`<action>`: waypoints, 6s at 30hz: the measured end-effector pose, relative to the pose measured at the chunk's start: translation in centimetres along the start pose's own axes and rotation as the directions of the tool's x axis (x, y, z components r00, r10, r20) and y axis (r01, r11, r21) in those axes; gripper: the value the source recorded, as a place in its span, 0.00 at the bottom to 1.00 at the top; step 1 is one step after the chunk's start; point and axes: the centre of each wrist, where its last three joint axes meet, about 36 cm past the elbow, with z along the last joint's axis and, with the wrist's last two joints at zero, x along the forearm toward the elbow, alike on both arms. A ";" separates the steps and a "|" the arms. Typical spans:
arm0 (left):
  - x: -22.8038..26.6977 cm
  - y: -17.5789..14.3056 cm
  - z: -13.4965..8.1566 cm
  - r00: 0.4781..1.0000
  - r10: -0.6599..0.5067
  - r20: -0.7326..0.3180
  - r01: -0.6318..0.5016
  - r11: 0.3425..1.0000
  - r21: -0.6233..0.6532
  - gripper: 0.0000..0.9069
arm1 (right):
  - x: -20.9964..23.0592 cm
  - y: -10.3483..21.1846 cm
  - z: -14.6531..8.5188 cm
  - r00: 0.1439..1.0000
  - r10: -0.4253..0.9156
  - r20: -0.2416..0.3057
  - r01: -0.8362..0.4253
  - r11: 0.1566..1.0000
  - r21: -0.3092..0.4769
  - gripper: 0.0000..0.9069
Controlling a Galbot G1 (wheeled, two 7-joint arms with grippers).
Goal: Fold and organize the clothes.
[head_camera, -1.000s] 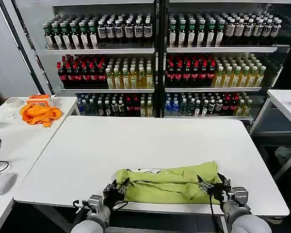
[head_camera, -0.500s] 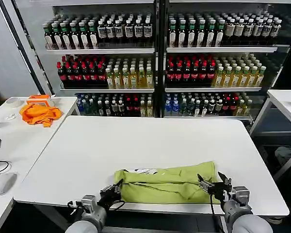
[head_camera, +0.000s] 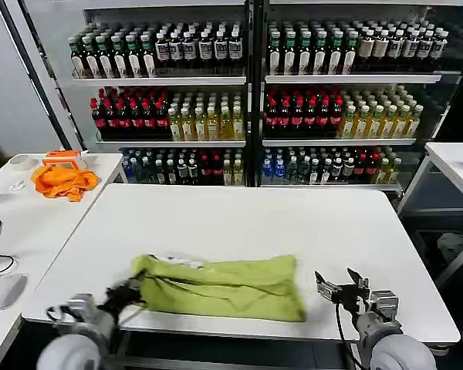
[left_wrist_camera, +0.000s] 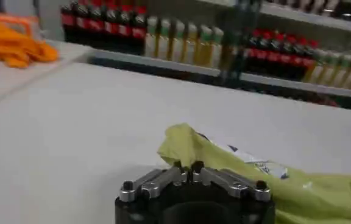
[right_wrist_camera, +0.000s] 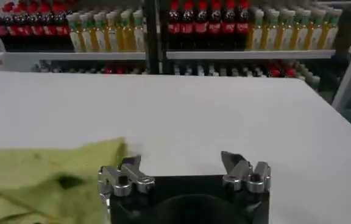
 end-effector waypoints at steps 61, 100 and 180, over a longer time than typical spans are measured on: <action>-3.3 -15.2 0.5 0.831 0.555 0.026 -0.511 0.744 0.430 1.00 | -0.4 0.7 0.2 1.000 -0.013 -0.011 0.013 1.000 0.015 1.00; -6.2 -9.1 4.3 0.949 0.306 -0.076 -0.264 0.903 0.339 0.14 | -0.1 0.4 0.1 1.000 0.005 -0.003 -0.005 1.000 0.013 1.00; -2.9 -10.4 -1.6 0.965 0.261 0.008 -0.249 0.928 -0.278 0.02 | 0.5 -0.8 1.1 0.999 0.044 0.020 -0.043 0.998 -0.040 1.00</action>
